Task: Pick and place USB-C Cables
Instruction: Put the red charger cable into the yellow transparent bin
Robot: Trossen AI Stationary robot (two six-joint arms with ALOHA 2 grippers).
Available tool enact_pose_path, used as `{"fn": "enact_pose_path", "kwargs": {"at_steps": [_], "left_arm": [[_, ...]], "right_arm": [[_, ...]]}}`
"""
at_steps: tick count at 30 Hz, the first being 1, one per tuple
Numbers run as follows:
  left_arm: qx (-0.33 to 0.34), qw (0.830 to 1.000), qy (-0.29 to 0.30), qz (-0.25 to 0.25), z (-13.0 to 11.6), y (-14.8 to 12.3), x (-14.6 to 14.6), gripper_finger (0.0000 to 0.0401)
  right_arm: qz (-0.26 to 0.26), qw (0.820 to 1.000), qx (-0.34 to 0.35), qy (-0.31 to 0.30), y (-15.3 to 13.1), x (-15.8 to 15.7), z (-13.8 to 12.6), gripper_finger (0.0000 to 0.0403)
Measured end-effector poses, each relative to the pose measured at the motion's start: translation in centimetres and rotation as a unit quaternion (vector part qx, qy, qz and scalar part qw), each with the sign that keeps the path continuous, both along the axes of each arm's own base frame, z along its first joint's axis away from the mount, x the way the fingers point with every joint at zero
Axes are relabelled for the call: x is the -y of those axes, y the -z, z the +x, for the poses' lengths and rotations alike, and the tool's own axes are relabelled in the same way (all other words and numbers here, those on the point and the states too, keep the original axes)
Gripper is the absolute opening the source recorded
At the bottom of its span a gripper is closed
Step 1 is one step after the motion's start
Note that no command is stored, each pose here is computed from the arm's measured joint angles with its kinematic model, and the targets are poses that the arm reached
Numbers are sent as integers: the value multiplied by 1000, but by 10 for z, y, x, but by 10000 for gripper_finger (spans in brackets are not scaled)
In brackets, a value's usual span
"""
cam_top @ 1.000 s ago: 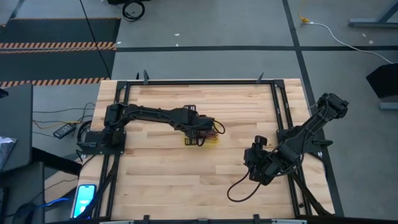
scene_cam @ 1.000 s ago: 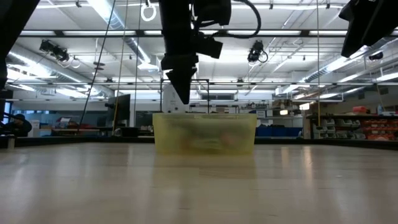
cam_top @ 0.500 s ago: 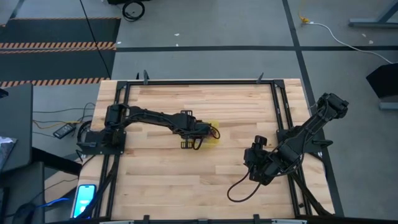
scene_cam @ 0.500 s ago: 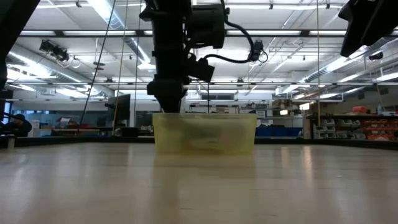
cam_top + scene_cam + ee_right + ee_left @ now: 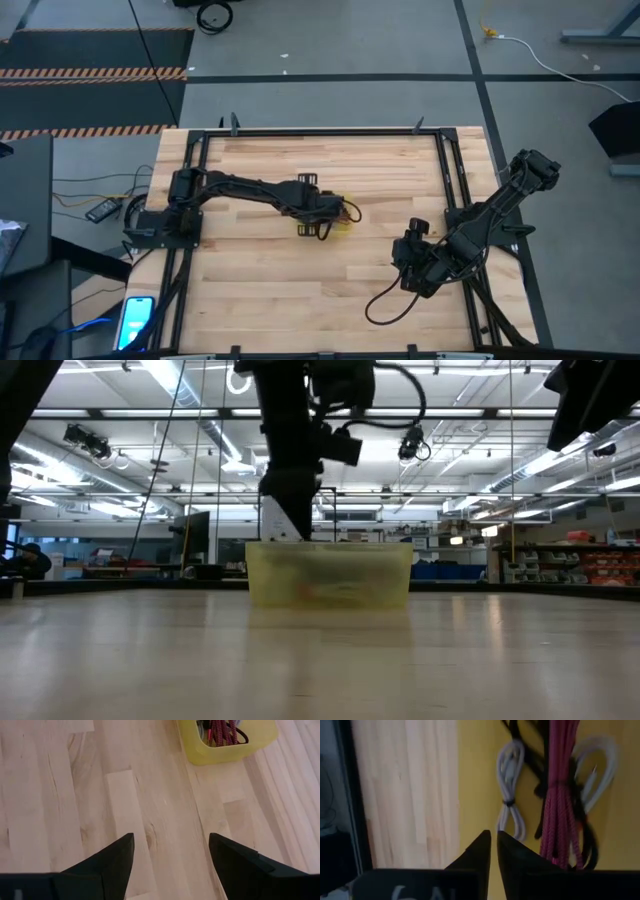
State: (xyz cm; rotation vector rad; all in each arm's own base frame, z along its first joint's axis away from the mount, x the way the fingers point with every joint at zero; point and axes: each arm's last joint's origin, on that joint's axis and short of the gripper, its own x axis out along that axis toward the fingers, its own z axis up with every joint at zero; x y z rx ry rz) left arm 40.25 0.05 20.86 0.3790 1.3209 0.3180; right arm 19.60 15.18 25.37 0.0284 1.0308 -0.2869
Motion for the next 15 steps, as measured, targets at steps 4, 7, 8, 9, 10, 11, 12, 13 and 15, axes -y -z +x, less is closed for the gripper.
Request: {"fn": "enact_pose_path", "kwargs": {"at_steps": [4,7,8,9,10,11,12,13,15], "left_arm": [[26,1000,4,-13,6,-10,4,32],[31,998,16,-51,7,-8,8,28],[31,998,19,-58,7,-8,9,27],[30,998,19,-58,8,-7,9,27],[29,998,18,-54,8,-6,9,27],[26,998,17,-50,8,-5,9,27],[24,998,17,-47,7,-4,10,27],[26,998,16,-46,8,-4,9,27],[29,998,11,-47,8,-5,7,27]], "right_arm": [[4,1000,2,7,0,0,0,264],[5,1000,3,8,0,0,0,264],[7,1000,5,8,0,0,0,264],[8,1000,6,8,0,-1,1,264],[8,1000,6,8,0,-1,1,264],[9,1000,7,8,0,-1,1,264],[10,1000,8,8,0,-1,1,264],[10,1000,9,8,0,-1,1,264],[11,1000,10,8,-1,-1,1,264]]}}
